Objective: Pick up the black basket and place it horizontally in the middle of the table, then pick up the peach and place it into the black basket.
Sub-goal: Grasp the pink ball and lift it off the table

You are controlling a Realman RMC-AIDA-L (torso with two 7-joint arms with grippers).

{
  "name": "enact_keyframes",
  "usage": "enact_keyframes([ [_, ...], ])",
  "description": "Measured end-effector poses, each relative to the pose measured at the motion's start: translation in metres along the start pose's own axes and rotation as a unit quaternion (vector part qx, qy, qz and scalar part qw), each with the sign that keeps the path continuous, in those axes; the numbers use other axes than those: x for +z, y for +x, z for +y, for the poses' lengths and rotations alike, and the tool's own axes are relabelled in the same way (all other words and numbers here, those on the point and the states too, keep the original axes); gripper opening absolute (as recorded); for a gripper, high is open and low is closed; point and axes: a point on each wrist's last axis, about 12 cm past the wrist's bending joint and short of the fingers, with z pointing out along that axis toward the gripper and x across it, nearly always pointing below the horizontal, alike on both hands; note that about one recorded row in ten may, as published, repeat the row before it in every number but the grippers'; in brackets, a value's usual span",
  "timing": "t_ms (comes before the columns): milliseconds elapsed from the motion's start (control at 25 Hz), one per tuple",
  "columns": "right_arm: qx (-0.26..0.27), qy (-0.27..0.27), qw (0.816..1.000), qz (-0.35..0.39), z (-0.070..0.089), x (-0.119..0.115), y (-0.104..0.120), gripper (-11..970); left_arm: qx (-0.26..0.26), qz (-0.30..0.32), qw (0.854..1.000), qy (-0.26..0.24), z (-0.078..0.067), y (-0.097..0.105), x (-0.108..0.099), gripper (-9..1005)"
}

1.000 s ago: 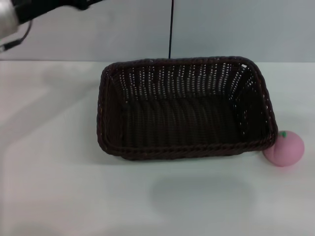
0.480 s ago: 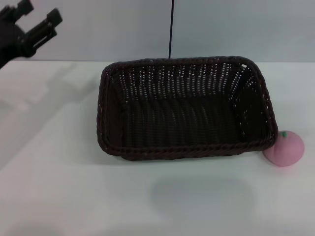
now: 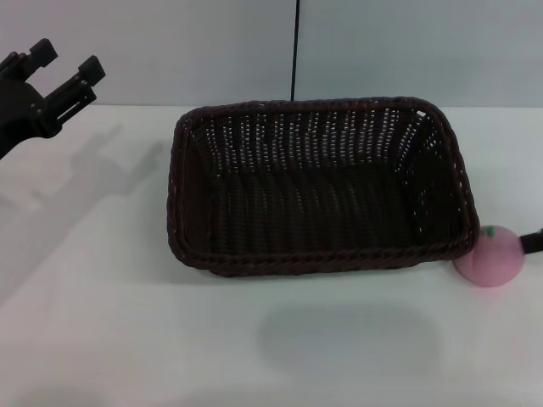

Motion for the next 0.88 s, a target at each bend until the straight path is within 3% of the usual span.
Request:
enact_keyframes([
  [400, 0.012, -0.028, 0.999, 0.008, -0.005, 0.042, 0.004, 475, -0.001, 0.003, 1.0, -0.002, 0.001, 0.002, -0.002, 783],
  [800, 0.029, -0.01, 1.0, 0.003, -0.015, 0.047, 0.009, 470, -0.004, 0.003, 1.0, 0.002, 0.001, 0.001, 0.001, 783],
  [880, 0.029, -0.008, 1.0, -0.003, -0.015, 0.045, 0.009, 389, -0.004, 0.002, 1.0, 0.001, 0.001, 0.001, 0.001, 783],
])
